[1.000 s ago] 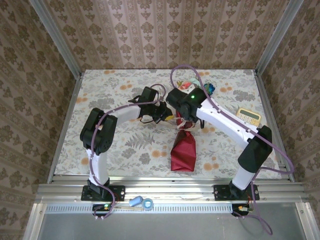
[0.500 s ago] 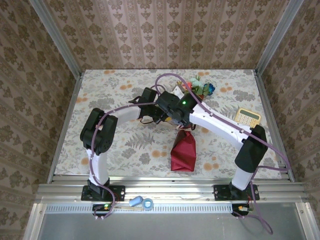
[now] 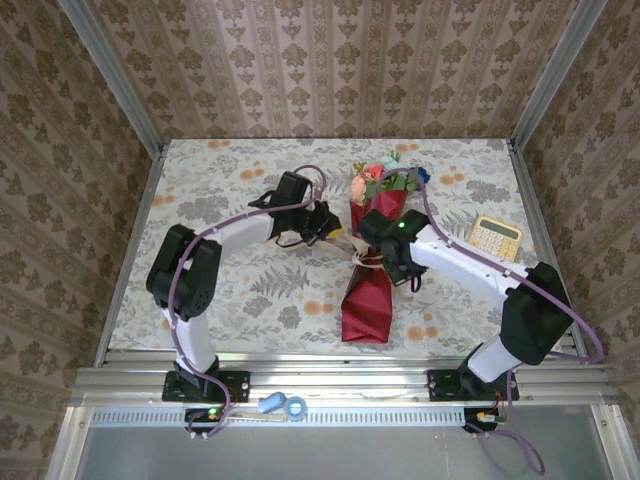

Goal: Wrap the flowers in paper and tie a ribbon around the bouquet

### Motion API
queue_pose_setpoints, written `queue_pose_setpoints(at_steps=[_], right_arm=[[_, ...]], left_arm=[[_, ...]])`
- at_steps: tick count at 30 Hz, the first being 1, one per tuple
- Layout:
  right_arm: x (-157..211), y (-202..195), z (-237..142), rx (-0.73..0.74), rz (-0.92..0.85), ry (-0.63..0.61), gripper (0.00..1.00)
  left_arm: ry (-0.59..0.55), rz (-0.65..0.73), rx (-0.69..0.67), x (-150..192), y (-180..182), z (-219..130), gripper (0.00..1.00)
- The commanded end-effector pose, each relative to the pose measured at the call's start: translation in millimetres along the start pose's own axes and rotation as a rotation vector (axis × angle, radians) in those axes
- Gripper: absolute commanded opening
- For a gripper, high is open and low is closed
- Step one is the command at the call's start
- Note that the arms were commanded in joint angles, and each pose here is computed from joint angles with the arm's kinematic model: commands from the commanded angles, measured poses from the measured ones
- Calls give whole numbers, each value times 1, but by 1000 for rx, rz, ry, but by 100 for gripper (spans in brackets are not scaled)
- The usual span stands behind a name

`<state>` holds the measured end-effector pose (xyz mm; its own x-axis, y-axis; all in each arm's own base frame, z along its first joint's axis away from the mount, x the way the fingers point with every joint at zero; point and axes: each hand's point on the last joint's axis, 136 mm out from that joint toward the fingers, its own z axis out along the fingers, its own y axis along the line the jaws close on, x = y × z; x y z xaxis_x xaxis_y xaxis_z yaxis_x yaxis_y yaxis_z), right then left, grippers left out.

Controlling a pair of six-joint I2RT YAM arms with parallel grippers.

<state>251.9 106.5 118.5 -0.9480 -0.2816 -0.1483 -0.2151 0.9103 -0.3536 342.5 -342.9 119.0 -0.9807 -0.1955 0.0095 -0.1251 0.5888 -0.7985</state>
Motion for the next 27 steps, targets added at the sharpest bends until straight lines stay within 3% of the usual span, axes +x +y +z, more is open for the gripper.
queue_pose_setpoints(at_steps=[1, 13, 19, 27], right_arm=[[-3, 16, 13, -153, 136, 56, 0], [-49, 0, 49, -210, 334, 150, 0], [-50, -11, 61, -205, 415, 178, 0], [-44, -8, 46, -306, 498, 161, 35]], left_arm=[[-22, -20, -24, 2, 4, -10, 0], [-68, -53, -47, 4, 7, -21, 0], [-81, -93, -81, 10, 22, -26, 0], [-62, -143, -43, 24, 26, -20, 0]])
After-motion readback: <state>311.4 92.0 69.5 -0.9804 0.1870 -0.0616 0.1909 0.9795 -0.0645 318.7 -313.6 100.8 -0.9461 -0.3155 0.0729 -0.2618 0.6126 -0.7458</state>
